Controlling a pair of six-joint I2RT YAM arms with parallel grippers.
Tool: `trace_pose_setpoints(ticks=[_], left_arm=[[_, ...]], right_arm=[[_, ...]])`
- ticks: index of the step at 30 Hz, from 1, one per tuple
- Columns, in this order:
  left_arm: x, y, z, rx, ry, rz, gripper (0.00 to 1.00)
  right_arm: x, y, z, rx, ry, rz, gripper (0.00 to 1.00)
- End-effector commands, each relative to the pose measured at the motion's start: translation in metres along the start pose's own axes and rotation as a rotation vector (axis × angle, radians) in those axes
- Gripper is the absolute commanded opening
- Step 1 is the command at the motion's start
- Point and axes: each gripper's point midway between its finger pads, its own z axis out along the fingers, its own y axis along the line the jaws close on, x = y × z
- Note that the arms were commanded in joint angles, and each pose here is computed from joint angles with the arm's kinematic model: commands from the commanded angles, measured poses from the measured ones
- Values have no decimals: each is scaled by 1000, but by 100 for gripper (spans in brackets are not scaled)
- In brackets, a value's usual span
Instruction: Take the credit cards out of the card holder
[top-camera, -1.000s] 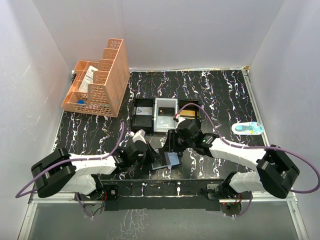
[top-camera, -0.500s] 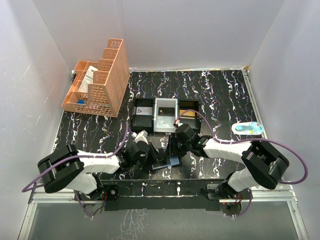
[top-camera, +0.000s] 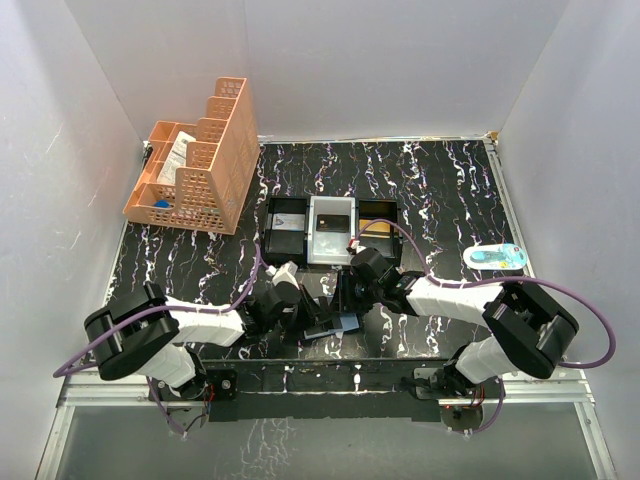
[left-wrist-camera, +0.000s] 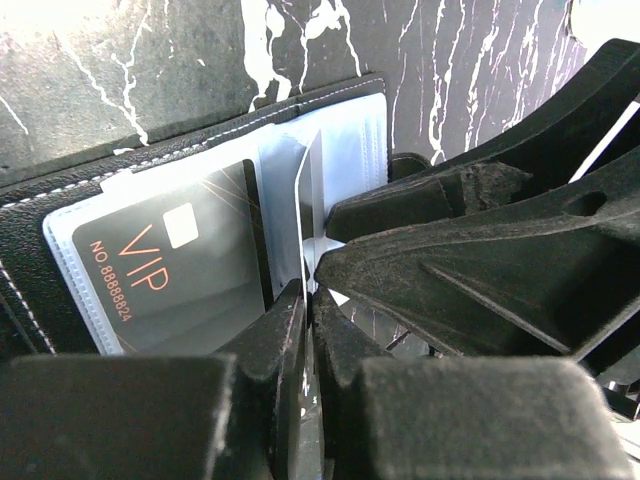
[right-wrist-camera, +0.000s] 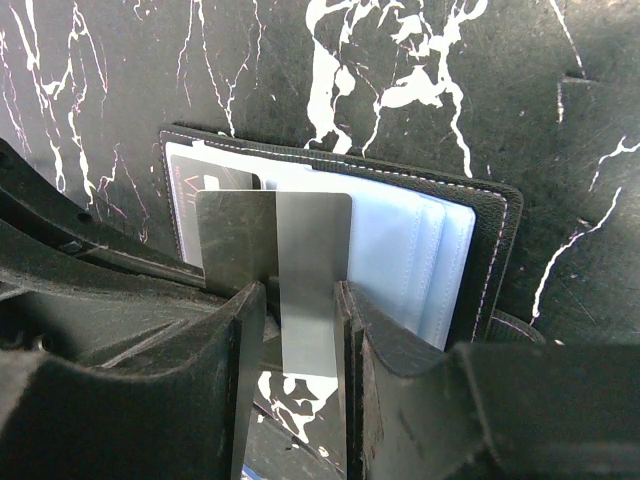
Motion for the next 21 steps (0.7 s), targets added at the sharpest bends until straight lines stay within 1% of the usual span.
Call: trace_pose_setpoints(ticks=[1,7,10,15,17,19,20,21], left_arm=[[-2,-11,-2,28,-6,6,0],[-6,-4,-6,-16,-22,29,0],[-9,-7,-12,-11,-33,35,0],[-10,0,-19,-23,-42,45,0],[-10,0,-24,-15,-45,51,0],[-12,-2,-28,1,-51,63,0],[-13,-4,-31,10,-54,74,0],[-15,-8,-35,23,-61,91,0]], right_arm=[[11,-22,5,73,13,-10,33],[7,-16,1,54,1,-26,33],[2,-11,-3,41,-13,-31,33],[-4,4,-10,-21,-23,-43,37],[-10,15,-18,-61,-47,-53,40],[-19,27,-28,-109,-93,-66,45],[-23,32,-35,-130,-118,-69,48],[-29,39,-42,-155,-149,-77,53]])
